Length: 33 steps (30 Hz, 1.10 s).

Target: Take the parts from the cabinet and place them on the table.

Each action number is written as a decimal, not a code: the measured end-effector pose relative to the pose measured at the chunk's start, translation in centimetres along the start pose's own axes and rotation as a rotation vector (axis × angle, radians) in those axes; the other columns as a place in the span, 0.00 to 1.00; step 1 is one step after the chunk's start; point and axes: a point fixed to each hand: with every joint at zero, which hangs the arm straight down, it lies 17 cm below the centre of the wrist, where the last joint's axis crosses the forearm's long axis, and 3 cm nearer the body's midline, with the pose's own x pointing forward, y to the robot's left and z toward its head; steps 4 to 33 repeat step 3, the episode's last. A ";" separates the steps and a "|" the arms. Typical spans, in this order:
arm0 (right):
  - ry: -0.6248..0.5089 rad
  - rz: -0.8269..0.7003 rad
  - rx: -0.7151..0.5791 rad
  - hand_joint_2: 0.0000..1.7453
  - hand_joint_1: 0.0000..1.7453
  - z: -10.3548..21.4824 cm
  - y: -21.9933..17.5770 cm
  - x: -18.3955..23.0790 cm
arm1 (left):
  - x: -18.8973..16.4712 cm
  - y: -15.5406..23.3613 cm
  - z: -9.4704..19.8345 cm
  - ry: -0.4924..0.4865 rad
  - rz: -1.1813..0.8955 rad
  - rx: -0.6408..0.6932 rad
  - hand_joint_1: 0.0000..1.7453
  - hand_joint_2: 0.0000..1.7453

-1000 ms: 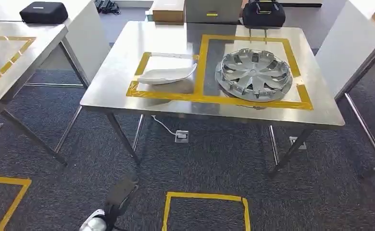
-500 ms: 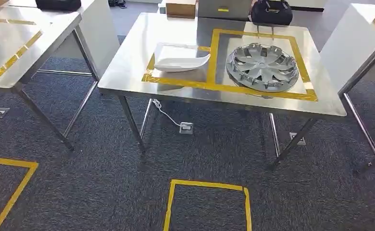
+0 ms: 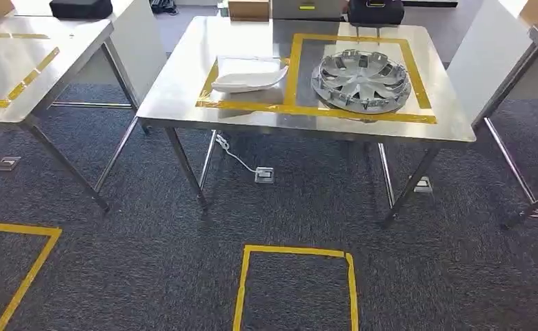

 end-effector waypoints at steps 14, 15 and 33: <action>-0.011 -0.046 -0.019 1.00 0.00 -0.1 -1.0 0.5 | -2.5 -0.8 0.1 0.034 0.023 -0.006 0.00 1.00; -0.011 -0.046 -0.019 1.00 0.00 -0.1 -1.0 0.5 | -2.5 -0.8 0.1 0.034 0.023 -0.006 0.00 1.00; -0.011 -0.046 -0.019 1.00 0.00 -0.1 -1.0 0.5 | -2.5 -0.8 0.1 0.034 0.023 -0.006 0.00 1.00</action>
